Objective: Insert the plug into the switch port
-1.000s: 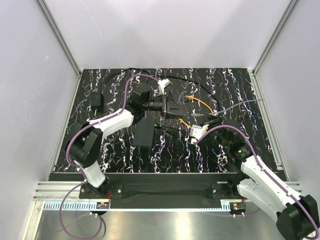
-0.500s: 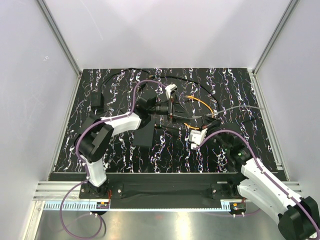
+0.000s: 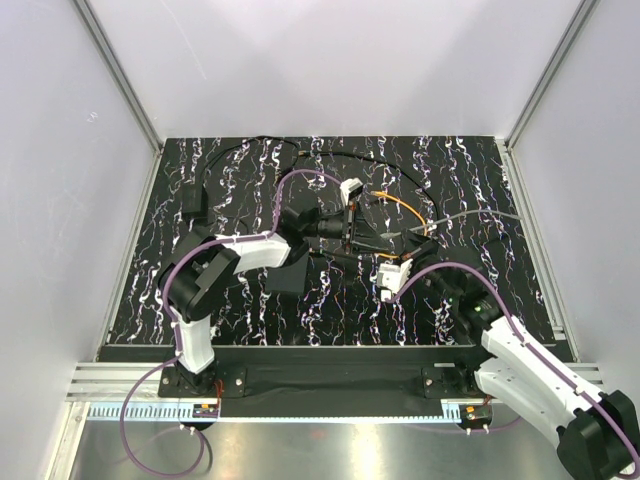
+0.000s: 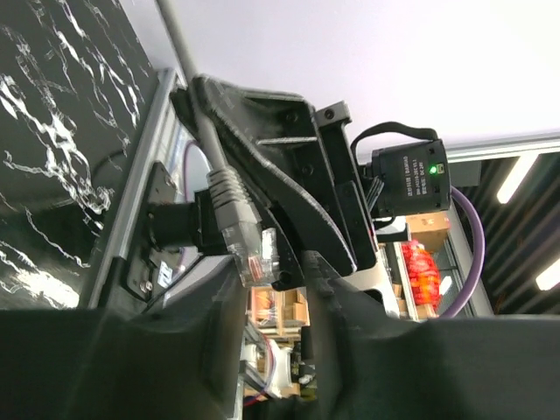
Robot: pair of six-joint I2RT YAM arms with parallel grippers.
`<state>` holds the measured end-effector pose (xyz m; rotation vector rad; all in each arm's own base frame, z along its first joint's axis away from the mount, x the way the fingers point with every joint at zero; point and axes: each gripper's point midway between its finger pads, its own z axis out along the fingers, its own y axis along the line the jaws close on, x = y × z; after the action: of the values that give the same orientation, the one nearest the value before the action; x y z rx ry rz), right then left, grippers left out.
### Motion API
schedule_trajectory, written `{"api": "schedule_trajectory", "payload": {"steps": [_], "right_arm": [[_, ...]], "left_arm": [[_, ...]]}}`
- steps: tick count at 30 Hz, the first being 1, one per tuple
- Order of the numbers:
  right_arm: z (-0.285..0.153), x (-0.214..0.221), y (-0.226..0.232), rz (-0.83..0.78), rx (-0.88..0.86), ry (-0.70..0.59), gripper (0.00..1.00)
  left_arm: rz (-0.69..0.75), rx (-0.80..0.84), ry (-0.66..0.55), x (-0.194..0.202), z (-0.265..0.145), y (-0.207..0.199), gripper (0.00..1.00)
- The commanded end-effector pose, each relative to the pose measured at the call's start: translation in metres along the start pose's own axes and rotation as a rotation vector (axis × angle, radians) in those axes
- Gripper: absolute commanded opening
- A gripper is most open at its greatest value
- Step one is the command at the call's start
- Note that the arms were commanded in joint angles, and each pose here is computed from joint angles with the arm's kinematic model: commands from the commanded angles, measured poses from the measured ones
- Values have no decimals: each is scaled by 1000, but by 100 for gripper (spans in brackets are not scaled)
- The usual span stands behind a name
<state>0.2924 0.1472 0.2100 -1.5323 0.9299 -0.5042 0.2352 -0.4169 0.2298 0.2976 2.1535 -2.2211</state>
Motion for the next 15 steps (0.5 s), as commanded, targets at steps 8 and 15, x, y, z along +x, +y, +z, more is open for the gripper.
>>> {"api": "schedule_trajectory", "payload": {"steps": [8,15], "right_arm": [[-11,-24,3,57,-55,-104,51],[-39,-44,28,370,-363,-90,66]], "left_arm": [[121,56,68,14,-9,-14,0],[210,-100,134,23,-29,15,0]]}}
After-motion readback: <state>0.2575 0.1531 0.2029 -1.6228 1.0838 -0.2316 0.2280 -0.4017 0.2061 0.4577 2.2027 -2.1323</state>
